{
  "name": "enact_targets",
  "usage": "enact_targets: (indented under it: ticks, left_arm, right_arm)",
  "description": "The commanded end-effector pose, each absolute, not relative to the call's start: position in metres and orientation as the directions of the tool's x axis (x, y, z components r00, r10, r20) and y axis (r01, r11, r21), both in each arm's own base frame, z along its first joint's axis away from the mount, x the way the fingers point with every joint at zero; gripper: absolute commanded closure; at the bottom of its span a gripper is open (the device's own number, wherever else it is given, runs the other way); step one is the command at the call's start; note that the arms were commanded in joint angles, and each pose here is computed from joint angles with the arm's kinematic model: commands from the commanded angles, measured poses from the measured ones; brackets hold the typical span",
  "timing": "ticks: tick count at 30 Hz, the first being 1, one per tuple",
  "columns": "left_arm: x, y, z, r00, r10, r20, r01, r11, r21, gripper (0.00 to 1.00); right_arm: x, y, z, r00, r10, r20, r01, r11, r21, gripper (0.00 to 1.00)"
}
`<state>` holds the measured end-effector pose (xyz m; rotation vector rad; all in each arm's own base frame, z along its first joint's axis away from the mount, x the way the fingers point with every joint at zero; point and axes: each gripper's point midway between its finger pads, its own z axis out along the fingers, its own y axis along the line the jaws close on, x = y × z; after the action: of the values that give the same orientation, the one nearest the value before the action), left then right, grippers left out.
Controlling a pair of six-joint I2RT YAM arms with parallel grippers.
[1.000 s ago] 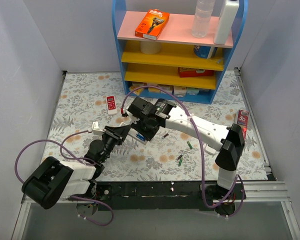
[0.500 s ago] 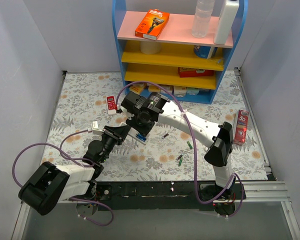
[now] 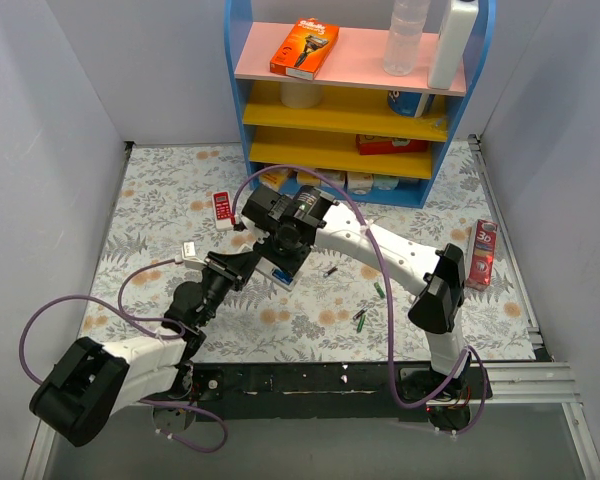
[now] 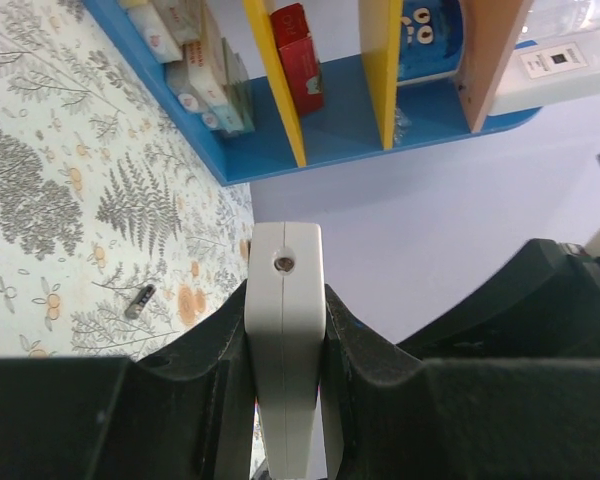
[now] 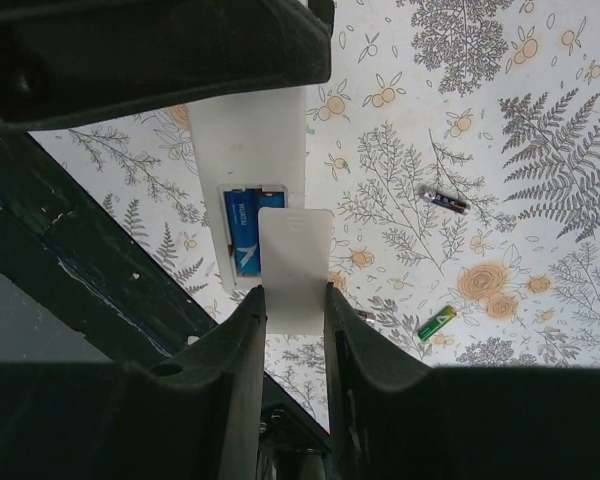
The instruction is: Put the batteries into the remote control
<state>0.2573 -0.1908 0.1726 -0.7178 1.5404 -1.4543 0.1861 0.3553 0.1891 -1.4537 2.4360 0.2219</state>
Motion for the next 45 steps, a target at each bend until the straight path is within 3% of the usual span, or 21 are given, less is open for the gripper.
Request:
enact_targets:
  ticks: [1, 7, 13, 21, 45]
  left_arm:
    - [0.223, -0.175, 0.135, -0.469, -0.848, 0.246, -0.161, -0.192, -0.968, 1.0]
    - [0.233, -0.178, 0.16, -0.457, -0.857, 0.239, -0.138, -0.196, -0.971, 1.0]
    - [0.235, -0.179, 0.143, -0.41, -0.845, 0.344, -0.293, -0.236, -0.927, 1.0]
    - [0.235, -0.182, 0.148, -0.395, -0.801, 0.449, -0.343, -0.325, -0.881, 1.0]
    - [0.23, -0.18, 0.191, -0.476, -0.754, 0.453, -0.189, -0.415, -0.89, 1.0]
  right_arm:
    - [0.183, 0.359, 0.206, -0.417, -0.821, -0.39, -0.89, 0.456, -0.01, 0.86]
    - [0.184, 0.356, 0.224, -0.407, -0.799, -0.443, -0.885, 0.464, -0.024, 0.86]
    - [0.184, 0.355, 0.234, -0.396, -0.792, -0.465, -0.885, 0.464, -0.037, 0.86]
    - [0.175, 0.357, 0.229, -0.392, -0.806, -0.443, -0.896, 0.443, -0.013, 0.86]
    - [0.16, 0.366, 0.188, -0.412, -0.82, -0.397, -0.904, 0.424, 0.062, 0.85]
